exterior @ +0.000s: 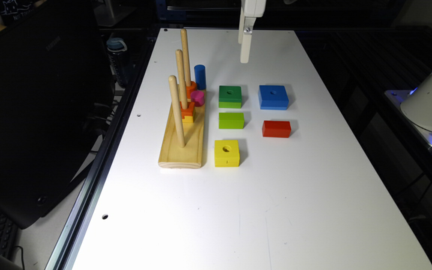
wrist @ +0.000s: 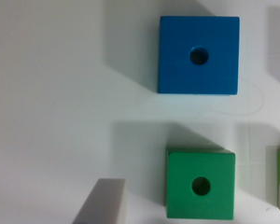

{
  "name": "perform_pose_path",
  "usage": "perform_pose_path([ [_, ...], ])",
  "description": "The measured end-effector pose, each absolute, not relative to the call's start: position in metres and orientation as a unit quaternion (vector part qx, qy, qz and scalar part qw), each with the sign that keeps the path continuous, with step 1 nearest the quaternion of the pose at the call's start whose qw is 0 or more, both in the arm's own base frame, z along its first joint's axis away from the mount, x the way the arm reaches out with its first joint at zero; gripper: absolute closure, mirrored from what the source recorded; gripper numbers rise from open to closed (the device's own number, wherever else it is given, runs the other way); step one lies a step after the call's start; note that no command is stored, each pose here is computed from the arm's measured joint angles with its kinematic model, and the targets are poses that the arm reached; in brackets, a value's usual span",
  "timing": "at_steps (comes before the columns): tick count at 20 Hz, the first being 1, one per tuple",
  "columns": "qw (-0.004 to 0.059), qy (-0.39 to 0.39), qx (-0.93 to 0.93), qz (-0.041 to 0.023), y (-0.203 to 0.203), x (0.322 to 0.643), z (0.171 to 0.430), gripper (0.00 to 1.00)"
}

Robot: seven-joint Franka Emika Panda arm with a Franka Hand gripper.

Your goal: Pick up green block.

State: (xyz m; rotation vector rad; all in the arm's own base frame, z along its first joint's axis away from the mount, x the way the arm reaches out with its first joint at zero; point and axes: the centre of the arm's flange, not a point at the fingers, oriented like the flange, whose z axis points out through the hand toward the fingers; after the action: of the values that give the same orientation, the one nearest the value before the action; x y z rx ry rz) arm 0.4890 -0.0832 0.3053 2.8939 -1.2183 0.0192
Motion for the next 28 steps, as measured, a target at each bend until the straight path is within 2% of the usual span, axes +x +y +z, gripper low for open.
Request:
perform_pose_path([
  [4,0.0016,-0.387,0.922,0.0022,-0.083,0.49,0.295,0.0],
  [15,0.0004,-0.384,0.923,0.0016,-0.073,0.493,0.287,0.0],
  [19,0.0001,-0.383,0.924,0.0003,-0.072,0.494,0.277,0.0],
  [22,-0.0006,-0.383,0.924,0.0013,-0.072,0.495,0.268,0.0],
  [26,-0.0007,-0.383,0.924,0.0018,-0.072,0.495,0.268,0.0],
  [28,-0.0004,-0.383,0.924,0.0,-0.072,0.495,0.265,0.0],
])
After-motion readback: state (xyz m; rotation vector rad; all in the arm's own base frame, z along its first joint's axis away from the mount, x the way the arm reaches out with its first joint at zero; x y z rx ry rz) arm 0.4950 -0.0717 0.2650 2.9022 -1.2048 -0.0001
